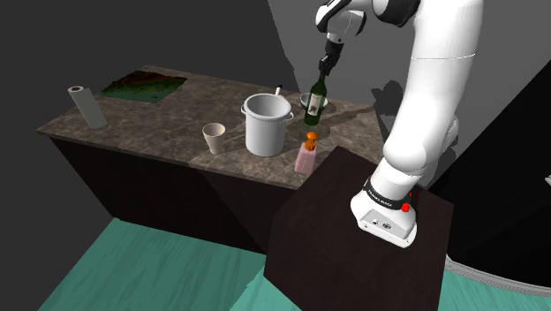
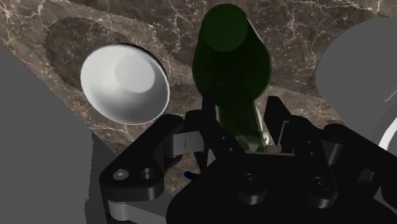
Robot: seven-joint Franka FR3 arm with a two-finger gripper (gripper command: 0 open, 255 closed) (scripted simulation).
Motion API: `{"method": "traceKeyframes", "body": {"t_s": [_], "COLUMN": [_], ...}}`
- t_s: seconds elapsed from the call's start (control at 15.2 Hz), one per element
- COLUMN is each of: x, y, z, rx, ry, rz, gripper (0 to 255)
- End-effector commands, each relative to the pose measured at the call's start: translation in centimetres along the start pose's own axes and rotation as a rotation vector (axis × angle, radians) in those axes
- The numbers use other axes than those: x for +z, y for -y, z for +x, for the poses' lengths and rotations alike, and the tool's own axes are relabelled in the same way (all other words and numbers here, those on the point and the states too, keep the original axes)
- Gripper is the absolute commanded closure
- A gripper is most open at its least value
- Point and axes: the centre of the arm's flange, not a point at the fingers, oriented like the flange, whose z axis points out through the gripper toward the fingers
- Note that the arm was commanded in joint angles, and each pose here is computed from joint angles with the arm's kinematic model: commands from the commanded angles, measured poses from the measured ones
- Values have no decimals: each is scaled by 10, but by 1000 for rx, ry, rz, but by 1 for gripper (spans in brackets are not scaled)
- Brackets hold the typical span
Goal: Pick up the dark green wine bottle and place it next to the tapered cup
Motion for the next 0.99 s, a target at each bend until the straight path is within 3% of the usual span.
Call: {"method": "traceKeyframes", "body": {"t_s": [0.0,0.92], "x": [-11,-85], "y": [-2,-5], "z": [1,9], "rx": [0,0], "ry": [0,0], "rz": [0,0], "gripper": [255,255]}}
